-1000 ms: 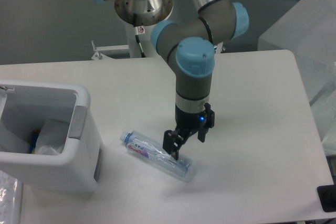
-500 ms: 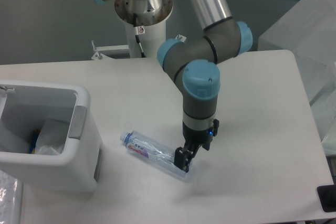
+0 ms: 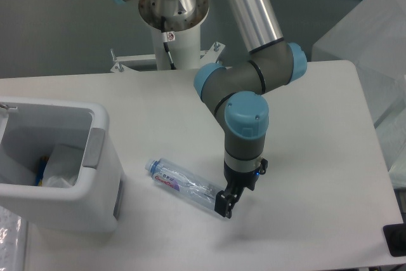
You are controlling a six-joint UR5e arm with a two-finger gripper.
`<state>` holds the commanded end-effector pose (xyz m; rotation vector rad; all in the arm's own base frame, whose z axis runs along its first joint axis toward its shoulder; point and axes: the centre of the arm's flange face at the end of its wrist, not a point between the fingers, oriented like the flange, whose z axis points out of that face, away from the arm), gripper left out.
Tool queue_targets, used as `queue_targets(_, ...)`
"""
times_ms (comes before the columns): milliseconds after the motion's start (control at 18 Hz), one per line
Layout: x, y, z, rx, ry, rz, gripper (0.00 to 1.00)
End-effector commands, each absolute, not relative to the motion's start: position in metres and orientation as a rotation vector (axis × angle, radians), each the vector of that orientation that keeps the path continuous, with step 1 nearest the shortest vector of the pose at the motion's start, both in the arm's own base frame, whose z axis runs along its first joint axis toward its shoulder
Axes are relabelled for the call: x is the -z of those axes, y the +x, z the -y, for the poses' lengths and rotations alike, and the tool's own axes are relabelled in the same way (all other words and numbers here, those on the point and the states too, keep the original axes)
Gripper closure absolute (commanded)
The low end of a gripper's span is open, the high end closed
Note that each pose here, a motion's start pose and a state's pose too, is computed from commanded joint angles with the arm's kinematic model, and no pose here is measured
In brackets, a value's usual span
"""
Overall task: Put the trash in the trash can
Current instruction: 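Move the gripper to the cap end of the water bottle, then lower the gripper and align it around the bottle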
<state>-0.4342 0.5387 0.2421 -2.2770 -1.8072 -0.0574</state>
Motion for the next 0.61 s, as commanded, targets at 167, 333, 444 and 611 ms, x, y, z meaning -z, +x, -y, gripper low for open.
queue_targets(167,-0.228,-0.428,-0.549,0.014,-2.314,1.800,0.00)
queue_targets(333,-0.221,-0.425,-0.552,0.013,-2.327,1.802,0.00)
queue_targets(444,-0.217,-0.423,-0.551,0.016,-2.334,1.805,0.00)
queue_targets(611,-0.215,-0.420,-0.551,0.007,-2.342,1.807,0.00)
